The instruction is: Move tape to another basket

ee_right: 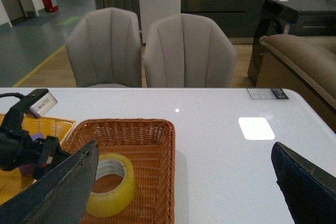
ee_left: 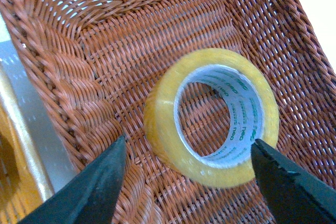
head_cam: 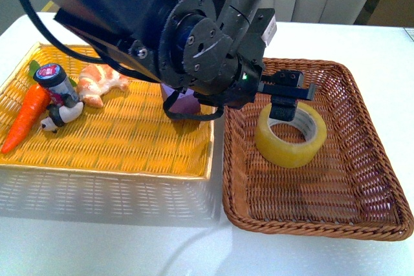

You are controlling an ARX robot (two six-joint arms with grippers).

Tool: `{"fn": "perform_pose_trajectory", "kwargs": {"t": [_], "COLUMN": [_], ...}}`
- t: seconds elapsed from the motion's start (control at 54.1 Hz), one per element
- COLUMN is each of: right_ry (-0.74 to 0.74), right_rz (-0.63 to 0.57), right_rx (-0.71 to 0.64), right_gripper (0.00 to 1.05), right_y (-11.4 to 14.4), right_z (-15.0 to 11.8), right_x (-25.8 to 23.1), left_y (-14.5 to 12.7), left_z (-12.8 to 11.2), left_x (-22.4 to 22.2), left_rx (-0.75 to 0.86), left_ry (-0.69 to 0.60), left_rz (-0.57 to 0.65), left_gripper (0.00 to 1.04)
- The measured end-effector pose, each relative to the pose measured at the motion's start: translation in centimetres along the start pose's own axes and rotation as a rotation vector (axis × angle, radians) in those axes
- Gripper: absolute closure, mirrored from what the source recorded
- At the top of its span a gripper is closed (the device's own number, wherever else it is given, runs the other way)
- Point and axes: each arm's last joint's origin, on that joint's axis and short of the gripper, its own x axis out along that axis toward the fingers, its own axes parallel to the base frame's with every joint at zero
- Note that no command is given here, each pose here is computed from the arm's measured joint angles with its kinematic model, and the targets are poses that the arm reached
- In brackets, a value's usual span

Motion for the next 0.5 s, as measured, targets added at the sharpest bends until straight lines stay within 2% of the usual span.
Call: {"fn": "perform_pose_trajectory", "kwargs": {"t": [0.111,0.296,0.499], "right_ry": [0.000,0.000,0.000], "right_rz": [0.000,0.000,0.000], "right_rx": [0.000,0.000,0.000], "right_gripper": [0.09,0.09,0.09], "right_y": [0.0,0.0,0.0], "right_z": [0.0,0.0,0.0], "right_x": [0.0,0.0,0.0], "left_y": [0.6,2.5,4.7], "left_z": [0.3,1.1,-0.6], "left_x": [-2.4,-9.2,-16.1], "left_rx": [0.000,-0.014,-0.060], "left_ry": [-0.073,-0.257,-0.389], "left_rz": [0.042,0.099,0.147], "left_gripper": [0.08,0.09,0.09]}}
